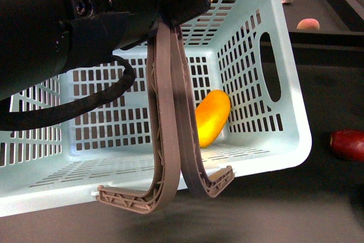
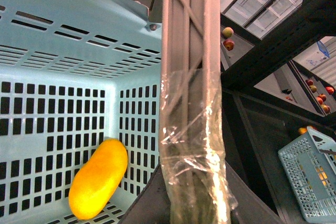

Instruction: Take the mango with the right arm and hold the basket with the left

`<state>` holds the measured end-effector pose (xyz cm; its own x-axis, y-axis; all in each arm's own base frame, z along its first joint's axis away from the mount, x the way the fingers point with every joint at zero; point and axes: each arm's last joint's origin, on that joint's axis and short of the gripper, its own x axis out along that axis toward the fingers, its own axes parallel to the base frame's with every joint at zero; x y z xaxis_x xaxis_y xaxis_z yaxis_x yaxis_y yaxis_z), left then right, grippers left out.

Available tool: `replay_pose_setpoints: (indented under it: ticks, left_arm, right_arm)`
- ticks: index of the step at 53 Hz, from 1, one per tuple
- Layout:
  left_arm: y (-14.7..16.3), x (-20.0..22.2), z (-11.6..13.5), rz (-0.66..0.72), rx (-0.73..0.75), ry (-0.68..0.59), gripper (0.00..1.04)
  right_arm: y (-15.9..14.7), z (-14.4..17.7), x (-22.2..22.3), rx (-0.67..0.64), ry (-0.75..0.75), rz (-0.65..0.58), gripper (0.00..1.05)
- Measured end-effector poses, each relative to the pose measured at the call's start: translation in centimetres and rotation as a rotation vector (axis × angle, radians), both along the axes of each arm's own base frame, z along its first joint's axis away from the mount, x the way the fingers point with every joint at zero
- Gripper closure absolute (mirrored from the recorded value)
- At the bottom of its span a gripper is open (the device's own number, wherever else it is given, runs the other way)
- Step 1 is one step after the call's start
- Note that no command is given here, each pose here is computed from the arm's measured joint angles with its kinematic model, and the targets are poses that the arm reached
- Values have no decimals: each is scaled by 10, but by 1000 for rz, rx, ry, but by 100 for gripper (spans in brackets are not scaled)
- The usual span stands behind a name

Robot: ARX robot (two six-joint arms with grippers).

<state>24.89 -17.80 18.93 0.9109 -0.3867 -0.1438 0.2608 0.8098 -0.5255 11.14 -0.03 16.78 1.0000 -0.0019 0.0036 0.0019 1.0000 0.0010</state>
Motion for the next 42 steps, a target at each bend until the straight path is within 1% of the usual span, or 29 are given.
replay_pose_setpoints:
  ticks: [13,17,23,42]
  left_arm:
    - [0,0,0,0,0,0,97]
    - [0,0,0,0,0,0,97]
    - [0,0,0,3,0,0,97]
    - [0,0,0,1,1,0,97]
  right_arm:
    - [0,0,-4,0,-5,0,103]
    - [0,-4,-10,-1,30,3,103]
    - [0,-2,-14,-1,-2,3,103]
    - [0,-3,-14,-1,2,3,103]
